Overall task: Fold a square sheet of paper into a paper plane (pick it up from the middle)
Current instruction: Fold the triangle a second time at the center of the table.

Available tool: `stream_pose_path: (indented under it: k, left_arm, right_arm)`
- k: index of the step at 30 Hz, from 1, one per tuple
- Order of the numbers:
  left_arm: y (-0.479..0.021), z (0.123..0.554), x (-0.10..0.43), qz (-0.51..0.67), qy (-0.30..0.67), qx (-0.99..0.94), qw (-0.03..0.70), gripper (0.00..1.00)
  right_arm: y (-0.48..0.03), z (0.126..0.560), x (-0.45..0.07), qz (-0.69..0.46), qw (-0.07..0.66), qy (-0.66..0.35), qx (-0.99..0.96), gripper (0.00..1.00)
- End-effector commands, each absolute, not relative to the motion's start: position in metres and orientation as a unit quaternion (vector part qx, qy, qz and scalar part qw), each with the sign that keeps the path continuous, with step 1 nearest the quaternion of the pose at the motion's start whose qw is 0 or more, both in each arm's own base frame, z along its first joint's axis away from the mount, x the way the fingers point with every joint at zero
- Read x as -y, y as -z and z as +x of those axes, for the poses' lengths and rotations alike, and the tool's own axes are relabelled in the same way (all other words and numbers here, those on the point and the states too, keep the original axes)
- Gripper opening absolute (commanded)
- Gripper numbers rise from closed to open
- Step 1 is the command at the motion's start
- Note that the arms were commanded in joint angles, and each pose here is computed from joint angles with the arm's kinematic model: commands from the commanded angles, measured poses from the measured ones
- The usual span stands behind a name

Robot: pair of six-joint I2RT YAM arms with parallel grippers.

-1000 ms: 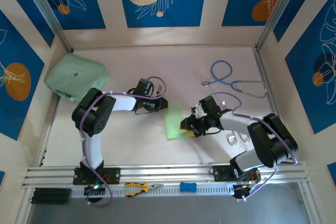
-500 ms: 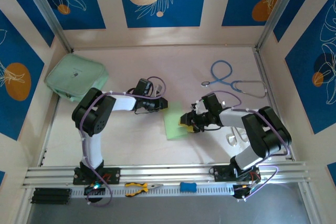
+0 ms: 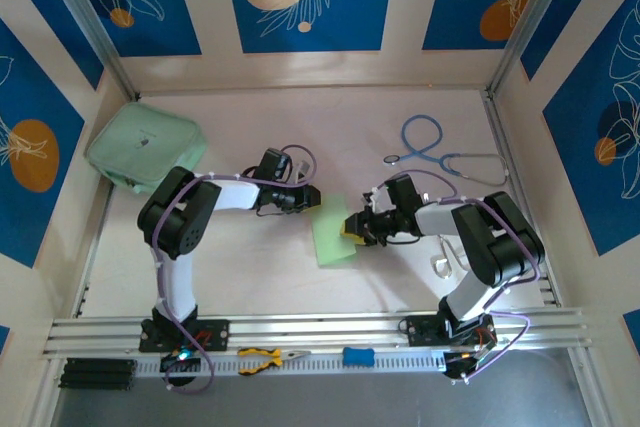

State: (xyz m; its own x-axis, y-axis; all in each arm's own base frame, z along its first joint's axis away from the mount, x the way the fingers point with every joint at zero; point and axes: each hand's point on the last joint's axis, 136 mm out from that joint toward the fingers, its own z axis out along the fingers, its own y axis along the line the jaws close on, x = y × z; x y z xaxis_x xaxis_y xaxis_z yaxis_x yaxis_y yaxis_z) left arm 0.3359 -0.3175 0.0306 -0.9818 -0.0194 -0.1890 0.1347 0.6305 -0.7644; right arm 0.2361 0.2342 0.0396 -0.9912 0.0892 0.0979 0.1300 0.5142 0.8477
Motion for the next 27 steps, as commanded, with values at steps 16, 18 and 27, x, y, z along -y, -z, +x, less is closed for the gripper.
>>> stream_pose_path:
  k: [16, 18, 27]
  left_arm:
    - [-0.1, 0.288, 0.292, 0.072, 0.379, -0.903, 0.187, 0.39]
    - [-0.108, 0.278, 0.283, 0.075, 0.37, -0.902, 0.208, 0.4]
    - [-0.13, 0.253, 0.245, 0.071, 0.339, -0.896, 0.278, 0.44]
  right_arm:
    - [-0.046, 0.249, -0.229, -0.086, -0.008, 0.494, 0.865, 0.06]
    - [-0.048, 0.248, -0.231, -0.08, -0.011, 0.495, 0.865, 0.06]
    - [-0.053, 0.249, -0.237, -0.07, -0.024, 0.494, 0.867, 0.06]
